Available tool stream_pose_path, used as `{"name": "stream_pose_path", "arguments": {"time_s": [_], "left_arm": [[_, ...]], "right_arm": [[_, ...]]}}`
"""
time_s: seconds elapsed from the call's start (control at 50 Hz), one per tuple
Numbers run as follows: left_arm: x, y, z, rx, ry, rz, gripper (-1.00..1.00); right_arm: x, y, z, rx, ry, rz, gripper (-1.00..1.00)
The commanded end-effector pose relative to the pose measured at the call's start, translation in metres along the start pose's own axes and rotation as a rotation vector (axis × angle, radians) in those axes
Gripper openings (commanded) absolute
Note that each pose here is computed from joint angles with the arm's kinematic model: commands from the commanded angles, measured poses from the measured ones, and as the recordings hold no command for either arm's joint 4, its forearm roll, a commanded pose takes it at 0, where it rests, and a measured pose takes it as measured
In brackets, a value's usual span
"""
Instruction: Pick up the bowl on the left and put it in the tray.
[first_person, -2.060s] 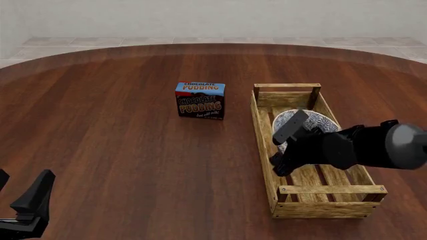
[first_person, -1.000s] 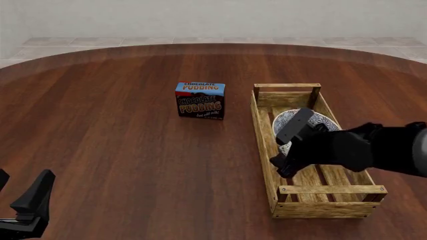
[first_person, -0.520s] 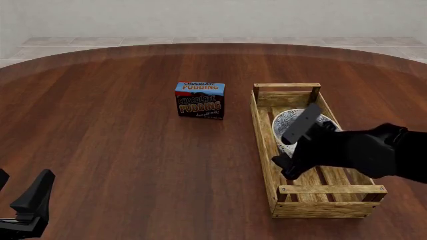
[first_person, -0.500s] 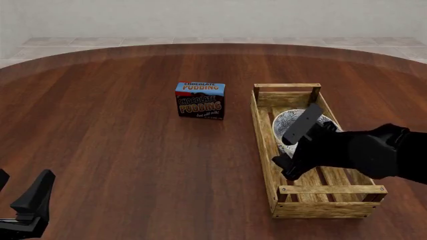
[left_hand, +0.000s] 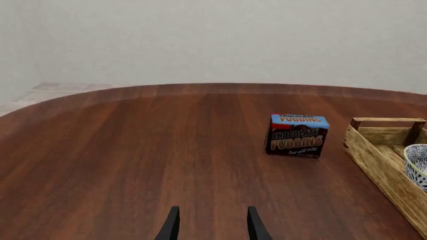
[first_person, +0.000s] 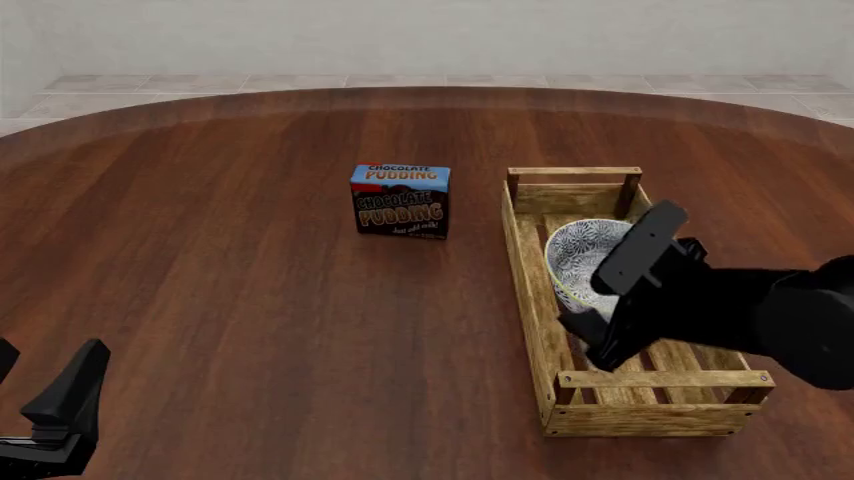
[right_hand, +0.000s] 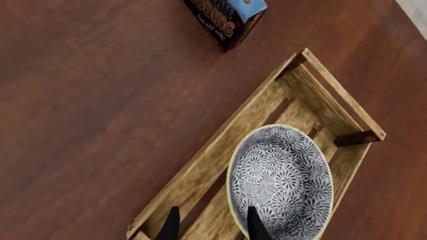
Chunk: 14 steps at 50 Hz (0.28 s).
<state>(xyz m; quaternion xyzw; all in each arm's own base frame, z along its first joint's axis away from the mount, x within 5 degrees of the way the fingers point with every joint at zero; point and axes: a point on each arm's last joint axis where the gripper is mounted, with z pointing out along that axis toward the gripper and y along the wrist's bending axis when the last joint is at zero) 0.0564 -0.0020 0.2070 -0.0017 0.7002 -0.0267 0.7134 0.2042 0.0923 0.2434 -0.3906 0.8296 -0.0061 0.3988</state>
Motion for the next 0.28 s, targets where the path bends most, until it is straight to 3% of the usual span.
{"name": "stream_pose_path", "arguments": {"time_s": [0.02,0.18,0.28], "left_arm": [[0.0,0.0,0.0,-0.001,0.003,-0.003,1.0],[0.0,0.0,0.0,-0.003,0.002,-0.005,1.0],[0.0,0.0,0.0,-0.001,0.003,-0.004,1.0]], "right_arm": [[0.004,0.008,-0.027,-0.001,-0.042,-0.01,1.0],[0.013,0.016,-0.042,-0.005,-0.07,-0.006,1.0],[0.02,0.02,-0.063,0.004,-0.115,0.027,1.0]]}}
